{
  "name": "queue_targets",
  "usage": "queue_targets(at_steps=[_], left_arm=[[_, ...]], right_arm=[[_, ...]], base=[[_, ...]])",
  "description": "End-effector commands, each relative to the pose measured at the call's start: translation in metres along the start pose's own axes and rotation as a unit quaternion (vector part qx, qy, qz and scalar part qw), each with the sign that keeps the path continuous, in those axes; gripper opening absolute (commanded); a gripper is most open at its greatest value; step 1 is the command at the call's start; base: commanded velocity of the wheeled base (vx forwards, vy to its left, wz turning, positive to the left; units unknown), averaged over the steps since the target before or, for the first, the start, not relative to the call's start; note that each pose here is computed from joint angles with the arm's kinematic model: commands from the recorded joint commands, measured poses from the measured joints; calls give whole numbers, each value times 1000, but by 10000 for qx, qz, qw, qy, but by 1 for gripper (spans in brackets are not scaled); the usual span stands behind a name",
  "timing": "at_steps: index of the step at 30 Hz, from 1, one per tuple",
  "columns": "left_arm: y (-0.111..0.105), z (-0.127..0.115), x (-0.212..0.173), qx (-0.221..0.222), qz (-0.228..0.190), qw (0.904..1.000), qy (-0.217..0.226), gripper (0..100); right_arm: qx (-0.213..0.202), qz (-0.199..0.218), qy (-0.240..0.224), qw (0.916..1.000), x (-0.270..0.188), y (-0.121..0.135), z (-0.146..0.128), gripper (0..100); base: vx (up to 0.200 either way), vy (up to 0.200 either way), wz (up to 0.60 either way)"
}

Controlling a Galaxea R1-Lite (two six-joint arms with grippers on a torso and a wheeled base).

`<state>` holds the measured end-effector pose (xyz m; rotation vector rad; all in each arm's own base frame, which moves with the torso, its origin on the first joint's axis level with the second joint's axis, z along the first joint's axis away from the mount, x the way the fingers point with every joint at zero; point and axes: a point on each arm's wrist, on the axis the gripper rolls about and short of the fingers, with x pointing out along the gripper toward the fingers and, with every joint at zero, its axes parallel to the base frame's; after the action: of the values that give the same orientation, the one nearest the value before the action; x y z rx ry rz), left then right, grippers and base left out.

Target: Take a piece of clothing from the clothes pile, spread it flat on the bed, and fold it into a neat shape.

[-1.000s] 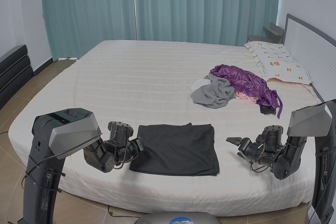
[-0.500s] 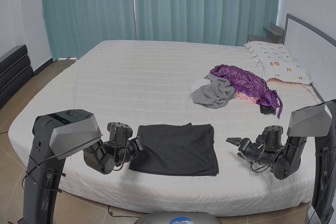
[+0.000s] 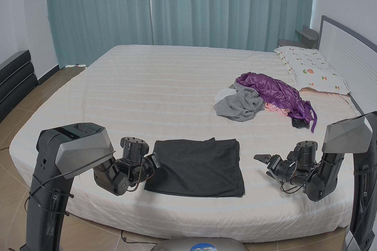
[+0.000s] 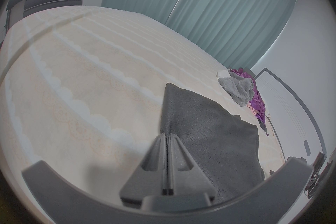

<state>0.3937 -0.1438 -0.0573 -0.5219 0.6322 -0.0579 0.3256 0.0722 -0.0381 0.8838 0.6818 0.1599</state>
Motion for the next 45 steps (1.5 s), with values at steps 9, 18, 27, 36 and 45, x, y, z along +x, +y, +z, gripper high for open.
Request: queue_targets(at_steps=[9,18,27,36,45], left_arm=[[0,4,-1,-137,-1,9999,-53,0],[0,6,-2,-293,-1,9995,-83,0],[3,7,-1,-425,129,9988,-182,0],[5,9,-2,-465,178,9985,-223,0],[9,12,-2,-501,313,9977,-324,0]], right_arm=[[-10,2,8,10000,0,0,0,100],[-16,-4,13,10000,0,0,-1,100],[-16,-4,13,10000,0,0,-1,100],[-20,0,18,10000,0,0,-1,100],[-30,-24,53,10000,1,-1,-4,100]], base=[[0,200,0],[0,200,0],[0,200,0],[0,200,0],[0,200,0]])
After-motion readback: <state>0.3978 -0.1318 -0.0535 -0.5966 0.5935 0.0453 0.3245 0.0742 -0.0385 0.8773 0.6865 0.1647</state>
